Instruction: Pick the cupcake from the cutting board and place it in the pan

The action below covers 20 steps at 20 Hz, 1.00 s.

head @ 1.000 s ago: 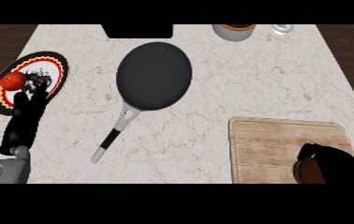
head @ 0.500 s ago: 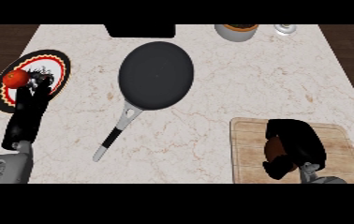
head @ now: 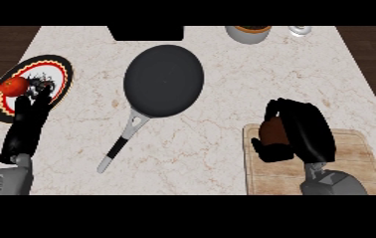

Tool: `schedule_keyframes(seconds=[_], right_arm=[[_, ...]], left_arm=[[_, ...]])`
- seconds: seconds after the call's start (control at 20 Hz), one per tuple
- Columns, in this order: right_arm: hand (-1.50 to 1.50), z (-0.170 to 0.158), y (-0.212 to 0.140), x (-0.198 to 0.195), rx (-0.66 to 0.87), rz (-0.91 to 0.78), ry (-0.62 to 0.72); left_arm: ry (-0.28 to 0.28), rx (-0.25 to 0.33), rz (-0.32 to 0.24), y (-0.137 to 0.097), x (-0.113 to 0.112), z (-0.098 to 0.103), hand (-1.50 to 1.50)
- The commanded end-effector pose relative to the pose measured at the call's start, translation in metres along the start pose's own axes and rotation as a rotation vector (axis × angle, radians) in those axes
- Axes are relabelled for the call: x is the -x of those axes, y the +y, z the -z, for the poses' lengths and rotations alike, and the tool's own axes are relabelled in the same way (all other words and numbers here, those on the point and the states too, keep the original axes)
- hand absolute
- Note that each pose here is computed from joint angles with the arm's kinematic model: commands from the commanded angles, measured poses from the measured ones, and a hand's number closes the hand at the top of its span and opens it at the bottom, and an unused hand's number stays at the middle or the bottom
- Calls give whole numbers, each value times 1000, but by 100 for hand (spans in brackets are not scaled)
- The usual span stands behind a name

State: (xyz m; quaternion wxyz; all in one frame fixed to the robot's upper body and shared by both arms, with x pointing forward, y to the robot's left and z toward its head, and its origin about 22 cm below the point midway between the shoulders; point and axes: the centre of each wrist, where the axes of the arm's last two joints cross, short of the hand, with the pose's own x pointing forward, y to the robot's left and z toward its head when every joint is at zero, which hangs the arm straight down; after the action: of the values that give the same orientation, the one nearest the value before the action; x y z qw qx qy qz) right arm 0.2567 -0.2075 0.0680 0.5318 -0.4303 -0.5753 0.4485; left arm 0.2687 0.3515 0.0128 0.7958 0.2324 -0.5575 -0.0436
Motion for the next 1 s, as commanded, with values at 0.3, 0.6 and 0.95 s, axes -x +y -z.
schedule_keyframes(seconds=[0.3,0.6,0.95], right_arm=[[150,30,-37,-70,185,156,-165],[150,71,-19,-108,185,265,-142],[150,119,-9,-137,155,383,-94]], left_arm=[[1,11,1,-21,11,0,0],[-18,23,9,-9,5,-4,0],[-18,22,14,3,-6,9,0]])
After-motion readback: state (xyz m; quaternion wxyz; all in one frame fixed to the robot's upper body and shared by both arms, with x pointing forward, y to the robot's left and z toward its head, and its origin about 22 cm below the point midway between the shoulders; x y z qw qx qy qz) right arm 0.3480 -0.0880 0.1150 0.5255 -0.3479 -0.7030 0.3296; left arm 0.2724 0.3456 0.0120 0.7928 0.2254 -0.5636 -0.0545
